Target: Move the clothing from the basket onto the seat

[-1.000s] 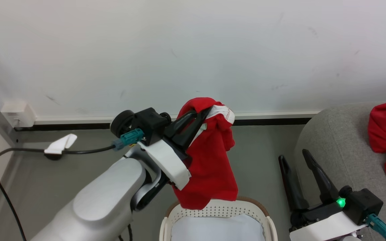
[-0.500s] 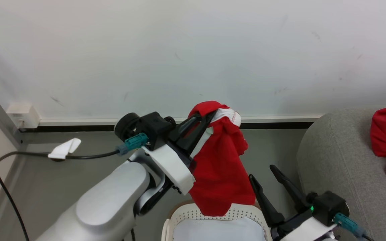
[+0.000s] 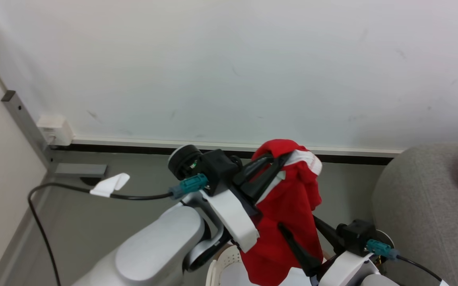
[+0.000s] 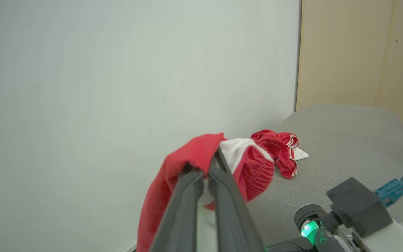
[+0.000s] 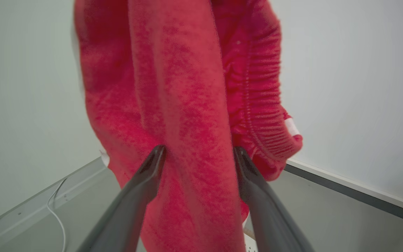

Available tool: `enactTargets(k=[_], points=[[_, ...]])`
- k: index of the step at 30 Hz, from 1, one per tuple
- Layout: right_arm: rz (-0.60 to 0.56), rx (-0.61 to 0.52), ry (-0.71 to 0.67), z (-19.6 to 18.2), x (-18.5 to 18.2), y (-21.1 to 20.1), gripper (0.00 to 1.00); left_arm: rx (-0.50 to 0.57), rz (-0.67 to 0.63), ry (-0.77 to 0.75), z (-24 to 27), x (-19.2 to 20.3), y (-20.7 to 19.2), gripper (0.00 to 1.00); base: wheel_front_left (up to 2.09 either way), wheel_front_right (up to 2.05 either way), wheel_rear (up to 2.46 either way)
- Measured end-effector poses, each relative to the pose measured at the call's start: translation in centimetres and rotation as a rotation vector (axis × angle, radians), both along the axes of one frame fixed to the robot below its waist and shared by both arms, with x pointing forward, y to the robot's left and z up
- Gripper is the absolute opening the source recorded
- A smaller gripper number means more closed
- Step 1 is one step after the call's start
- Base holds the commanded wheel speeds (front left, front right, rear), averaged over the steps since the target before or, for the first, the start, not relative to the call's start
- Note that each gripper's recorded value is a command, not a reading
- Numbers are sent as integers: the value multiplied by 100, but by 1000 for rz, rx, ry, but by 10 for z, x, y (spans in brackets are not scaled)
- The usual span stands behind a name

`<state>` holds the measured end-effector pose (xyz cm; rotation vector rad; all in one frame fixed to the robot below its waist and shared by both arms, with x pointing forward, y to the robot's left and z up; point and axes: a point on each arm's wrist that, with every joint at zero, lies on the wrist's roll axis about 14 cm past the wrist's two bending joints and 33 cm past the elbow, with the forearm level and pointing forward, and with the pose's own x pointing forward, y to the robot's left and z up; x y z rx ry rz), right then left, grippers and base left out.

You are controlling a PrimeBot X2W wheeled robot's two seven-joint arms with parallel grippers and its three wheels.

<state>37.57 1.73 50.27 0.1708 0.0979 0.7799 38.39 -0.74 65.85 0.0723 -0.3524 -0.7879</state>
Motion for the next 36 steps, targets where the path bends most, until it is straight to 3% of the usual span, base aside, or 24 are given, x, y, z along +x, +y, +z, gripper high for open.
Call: enactTargets(k=[8, 9, 10, 11, 36], points=[[72, 2, 75, -13, -5, 32, 100, 0, 1, 4, -1, -10, 2, 0, 0, 0, 0], [77, 1, 81, -14, -6, 34, 83, 1, 2, 3, 0, -11, 3, 0, 0, 0, 0], [82, -1, 83, -15, -6, 36, 37, 0, 5, 3, 0, -12, 4, 0, 0, 0, 0], [86, 0, 85, -15, -7, 38, 0, 0, 8, 3, 0, -12, 5, 0, 0, 0, 0], [57, 52, 67, -1, 0, 34, 0, 1, 38, 23, -7, -3, 13, 0, 0, 0, 0]])
